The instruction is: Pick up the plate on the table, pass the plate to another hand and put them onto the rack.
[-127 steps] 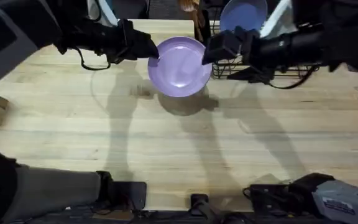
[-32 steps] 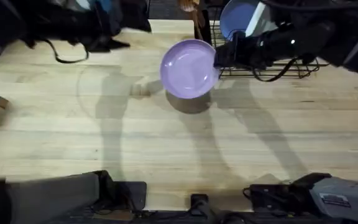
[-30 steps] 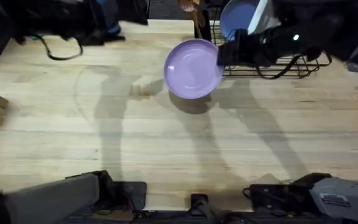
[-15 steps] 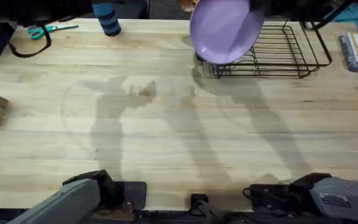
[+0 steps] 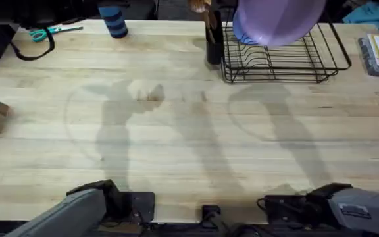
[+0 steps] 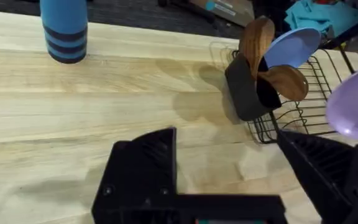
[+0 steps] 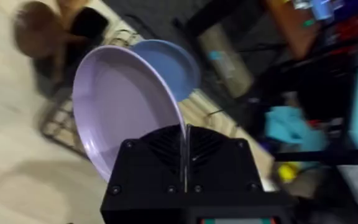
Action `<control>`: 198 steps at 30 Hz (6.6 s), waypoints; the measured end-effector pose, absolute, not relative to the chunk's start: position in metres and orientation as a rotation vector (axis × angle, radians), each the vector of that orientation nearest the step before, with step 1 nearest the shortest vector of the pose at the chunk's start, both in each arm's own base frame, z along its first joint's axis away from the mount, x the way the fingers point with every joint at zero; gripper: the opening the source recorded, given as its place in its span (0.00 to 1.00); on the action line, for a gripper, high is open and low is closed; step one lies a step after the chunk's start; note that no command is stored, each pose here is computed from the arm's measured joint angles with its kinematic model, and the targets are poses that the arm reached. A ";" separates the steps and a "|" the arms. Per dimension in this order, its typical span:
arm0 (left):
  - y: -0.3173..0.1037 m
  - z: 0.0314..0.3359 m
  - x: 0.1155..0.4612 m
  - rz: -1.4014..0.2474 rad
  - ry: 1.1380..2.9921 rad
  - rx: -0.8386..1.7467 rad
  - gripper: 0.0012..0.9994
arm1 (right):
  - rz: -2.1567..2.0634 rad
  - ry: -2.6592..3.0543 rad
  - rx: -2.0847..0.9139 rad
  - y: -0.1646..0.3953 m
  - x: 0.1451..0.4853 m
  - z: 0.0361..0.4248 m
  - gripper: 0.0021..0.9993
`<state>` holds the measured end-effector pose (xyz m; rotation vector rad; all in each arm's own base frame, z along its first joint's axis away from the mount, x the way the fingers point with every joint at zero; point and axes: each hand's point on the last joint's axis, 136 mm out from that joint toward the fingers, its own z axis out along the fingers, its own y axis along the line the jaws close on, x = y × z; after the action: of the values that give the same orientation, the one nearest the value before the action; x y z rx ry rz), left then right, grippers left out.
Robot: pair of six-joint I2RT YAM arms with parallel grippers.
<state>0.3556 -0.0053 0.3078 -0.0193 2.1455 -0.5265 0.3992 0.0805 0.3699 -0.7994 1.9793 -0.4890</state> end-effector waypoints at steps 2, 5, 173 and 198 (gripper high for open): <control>-0.005 0.307 0.356 -0.527 2.147 -0.020 1.00 | -0.547 1.945 -0.813 0.073 0.405 0.377 0.03; -0.005 0.307 0.356 -0.528 2.149 -0.021 1.00 | -0.618 1.879 -0.809 0.061 0.415 0.393 0.03; -0.005 0.307 0.356 -0.528 2.149 -0.021 1.00 | -0.451 1.971 -1.256 0.035 0.354 0.347 0.99; -0.014 0.301 0.355 -0.518 2.177 -0.007 1.00 | 0.055 2.371 -0.162 0.031 0.311 0.343 0.99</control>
<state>0.3548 -0.0135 0.3013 -0.0070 2.1769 -0.5179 0.3106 0.0308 0.3428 -0.1624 2.3708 0.0552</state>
